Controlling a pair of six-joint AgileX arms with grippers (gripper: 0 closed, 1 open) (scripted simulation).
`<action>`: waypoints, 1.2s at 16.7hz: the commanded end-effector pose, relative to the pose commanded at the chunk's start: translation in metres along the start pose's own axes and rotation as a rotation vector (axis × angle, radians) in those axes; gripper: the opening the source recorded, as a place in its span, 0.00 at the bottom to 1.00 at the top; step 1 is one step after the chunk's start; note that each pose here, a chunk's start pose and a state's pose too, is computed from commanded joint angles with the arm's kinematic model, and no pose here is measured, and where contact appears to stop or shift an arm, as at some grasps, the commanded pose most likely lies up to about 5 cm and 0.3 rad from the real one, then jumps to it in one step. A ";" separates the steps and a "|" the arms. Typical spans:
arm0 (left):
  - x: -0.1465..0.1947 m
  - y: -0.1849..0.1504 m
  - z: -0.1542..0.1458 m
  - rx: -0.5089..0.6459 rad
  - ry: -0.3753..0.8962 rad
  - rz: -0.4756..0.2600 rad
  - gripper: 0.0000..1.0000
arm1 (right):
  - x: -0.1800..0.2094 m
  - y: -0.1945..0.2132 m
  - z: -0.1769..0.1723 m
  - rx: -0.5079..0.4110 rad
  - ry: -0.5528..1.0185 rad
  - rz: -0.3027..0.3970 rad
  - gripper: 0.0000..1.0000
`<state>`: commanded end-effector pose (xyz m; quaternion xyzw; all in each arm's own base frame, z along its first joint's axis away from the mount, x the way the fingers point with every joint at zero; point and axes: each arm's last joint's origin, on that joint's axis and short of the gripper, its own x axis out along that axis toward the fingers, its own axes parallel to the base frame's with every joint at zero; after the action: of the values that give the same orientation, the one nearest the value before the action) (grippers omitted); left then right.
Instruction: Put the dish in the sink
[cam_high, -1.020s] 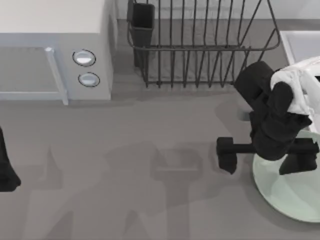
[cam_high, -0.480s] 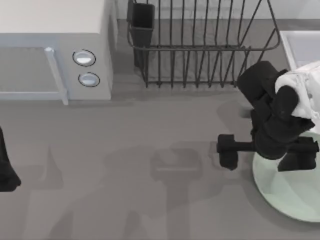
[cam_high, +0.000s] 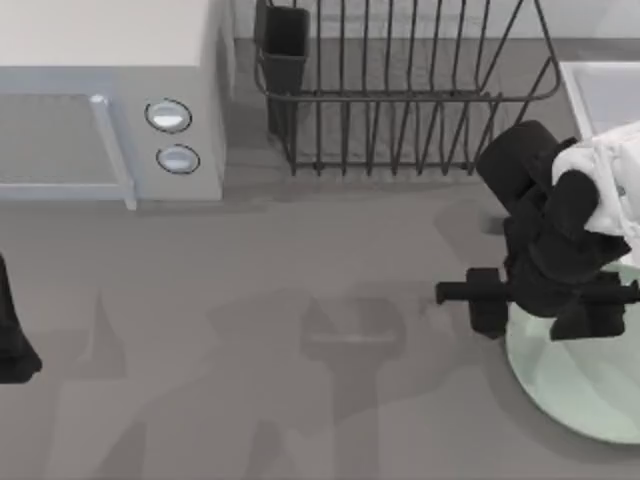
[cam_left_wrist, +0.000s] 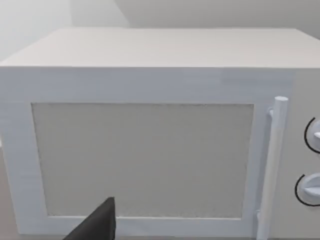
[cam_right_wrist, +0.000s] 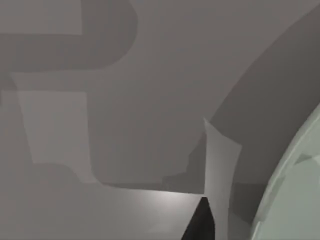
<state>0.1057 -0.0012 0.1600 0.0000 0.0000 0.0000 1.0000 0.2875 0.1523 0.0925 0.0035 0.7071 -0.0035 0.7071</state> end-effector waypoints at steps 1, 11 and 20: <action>0.000 0.000 0.000 0.000 0.000 0.000 1.00 | 0.000 0.000 0.000 0.000 0.000 0.000 0.17; 0.000 0.000 0.000 0.000 0.000 0.000 1.00 | 0.000 0.000 0.000 0.000 0.000 0.000 0.00; 0.000 0.000 0.000 0.000 0.000 0.000 1.00 | -0.094 0.015 0.034 0.011 -0.080 0.034 0.00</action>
<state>0.1057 -0.0012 0.1600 0.0000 0.0000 0.0000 1.0000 0.3216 0.1673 0.1864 0.0191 0.6780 0.0044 0.7348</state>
